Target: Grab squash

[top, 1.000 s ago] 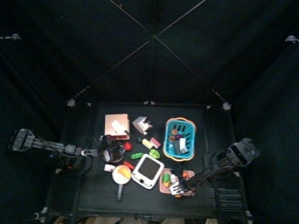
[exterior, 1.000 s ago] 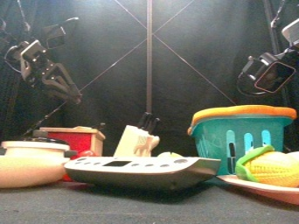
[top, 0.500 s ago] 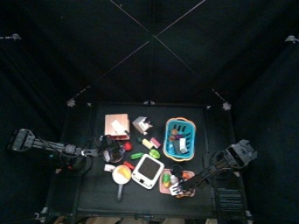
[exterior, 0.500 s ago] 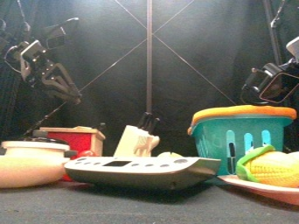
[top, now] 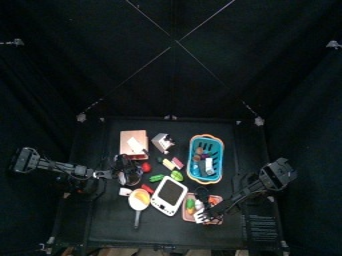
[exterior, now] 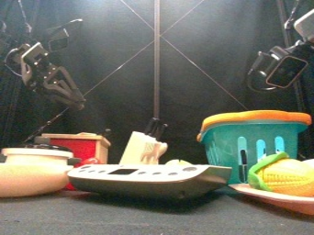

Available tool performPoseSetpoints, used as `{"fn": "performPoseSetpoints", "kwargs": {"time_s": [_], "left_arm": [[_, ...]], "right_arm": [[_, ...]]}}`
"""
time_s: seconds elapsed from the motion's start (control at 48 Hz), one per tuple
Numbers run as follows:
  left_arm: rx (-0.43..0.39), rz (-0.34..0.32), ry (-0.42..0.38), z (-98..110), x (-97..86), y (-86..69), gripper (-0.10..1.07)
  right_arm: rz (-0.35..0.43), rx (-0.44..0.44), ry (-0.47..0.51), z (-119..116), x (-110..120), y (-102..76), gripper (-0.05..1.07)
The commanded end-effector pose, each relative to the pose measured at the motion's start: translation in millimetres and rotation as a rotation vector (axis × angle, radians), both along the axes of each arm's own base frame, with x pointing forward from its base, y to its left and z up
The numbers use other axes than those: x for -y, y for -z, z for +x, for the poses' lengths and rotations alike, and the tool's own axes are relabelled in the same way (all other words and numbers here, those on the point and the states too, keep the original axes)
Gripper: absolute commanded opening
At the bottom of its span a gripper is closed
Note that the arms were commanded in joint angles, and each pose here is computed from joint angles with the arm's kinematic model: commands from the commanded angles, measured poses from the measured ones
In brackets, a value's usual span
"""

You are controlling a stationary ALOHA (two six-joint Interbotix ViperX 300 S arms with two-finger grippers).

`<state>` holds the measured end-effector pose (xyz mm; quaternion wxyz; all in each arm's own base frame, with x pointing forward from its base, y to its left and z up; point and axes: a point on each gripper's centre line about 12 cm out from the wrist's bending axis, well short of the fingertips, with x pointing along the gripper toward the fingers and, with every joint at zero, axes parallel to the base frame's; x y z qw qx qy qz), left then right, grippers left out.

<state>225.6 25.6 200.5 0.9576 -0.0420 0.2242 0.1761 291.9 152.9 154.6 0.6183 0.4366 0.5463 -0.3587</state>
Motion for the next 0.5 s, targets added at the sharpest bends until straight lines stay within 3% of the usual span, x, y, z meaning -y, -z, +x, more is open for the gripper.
{"fn": "performPoseSetpoints", "kwargs": {"time_s": [0.0, 0.479], "left_arm": [[0.009, 0.004, -0.001, 2, -0.3, -3.4, 0.74], [0.009, 0.004, -0.001, 2, -0.3, -3.4, 0.74]], "right_arm": [[-0.005, 0.070, -0.018, 10, 3, -26.0, 0.74], [-0.102, 0.098, -0.166, 37, 38, -35.1, 0.74]]}}
